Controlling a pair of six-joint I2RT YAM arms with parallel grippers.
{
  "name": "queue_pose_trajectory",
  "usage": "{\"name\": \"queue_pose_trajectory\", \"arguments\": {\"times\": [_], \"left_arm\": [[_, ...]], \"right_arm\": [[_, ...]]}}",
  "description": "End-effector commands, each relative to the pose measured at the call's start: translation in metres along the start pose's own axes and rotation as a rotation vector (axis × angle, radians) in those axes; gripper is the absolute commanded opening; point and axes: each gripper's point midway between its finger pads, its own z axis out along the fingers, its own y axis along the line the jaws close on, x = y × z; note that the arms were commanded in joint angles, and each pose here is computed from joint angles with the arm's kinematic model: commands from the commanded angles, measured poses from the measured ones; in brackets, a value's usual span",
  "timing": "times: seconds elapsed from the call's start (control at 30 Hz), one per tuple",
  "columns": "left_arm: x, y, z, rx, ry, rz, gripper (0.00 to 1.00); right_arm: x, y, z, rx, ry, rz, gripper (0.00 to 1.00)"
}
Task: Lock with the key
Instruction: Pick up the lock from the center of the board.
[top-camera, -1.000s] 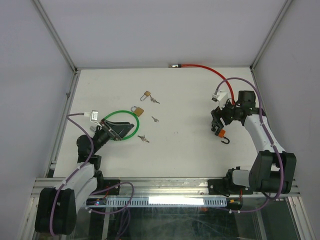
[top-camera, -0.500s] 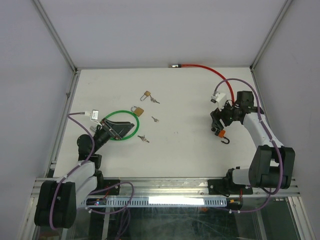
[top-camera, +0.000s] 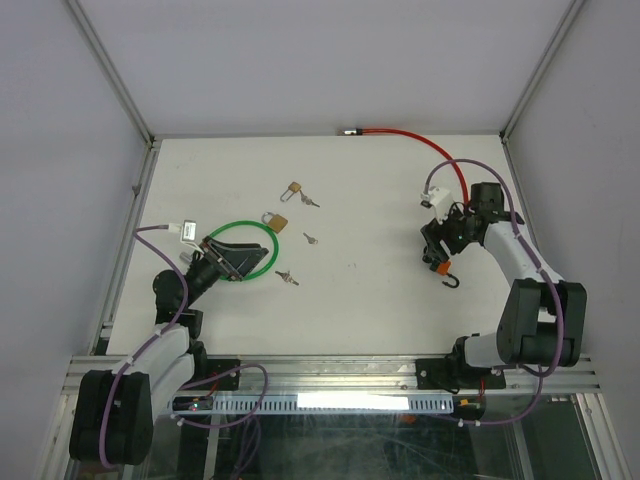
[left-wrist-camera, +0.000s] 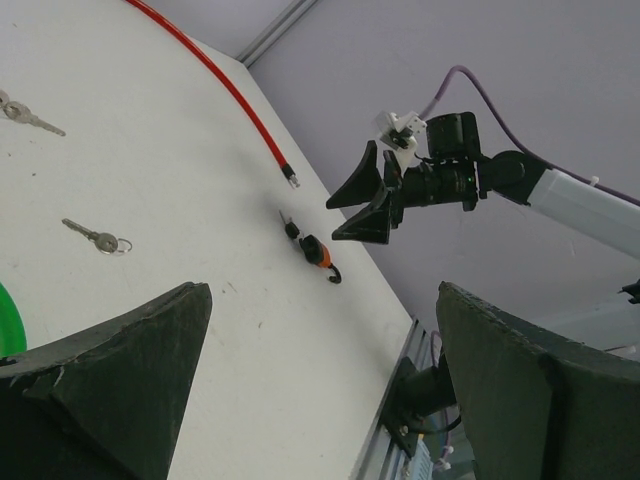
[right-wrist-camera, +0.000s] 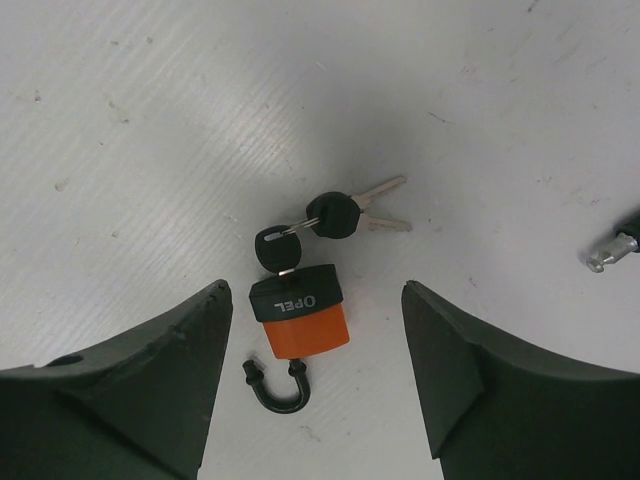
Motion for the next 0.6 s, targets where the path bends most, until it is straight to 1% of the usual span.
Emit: {"name": "queue_pose_trajectory", "arguments": {"times": [0.0, 0.23, 0.33, 0.4, 0.57], "left_arm": [[-0.003, -0.005, 0.000, 0.021, -0.015, 0.053, 0.99], [-0.004, -0.003, 0.000, 0.014, -0.017, 0.056, 0.99], [-0.003, -0.002, 0.000, 0.009, -0.014, 0.051, 0.99], [-0.003, -0.001, 0.000, 0.008, -0.015, 0.050, 0.99], [-0.002, -0.001, 0.000, 0.007, -0.014, 0.047, 0.99]], "right_arm": [[0.000, -0.015, 0.000, 0.056, 0.014, 0.006, 0.72], [0.014, -0.007, 0.004, 0.008, 0.076, -0.013, 0.71], [0.022, 0.000, 0.004, -0.023, 0.092, -0.061, 0.71], [0.028, 0.000, 0.006, -0.016, 0.112, -0.085, 0.73], [0.039, -0.007, 0.013, 0.013, 0.161, -0.085, 0.78]]}}
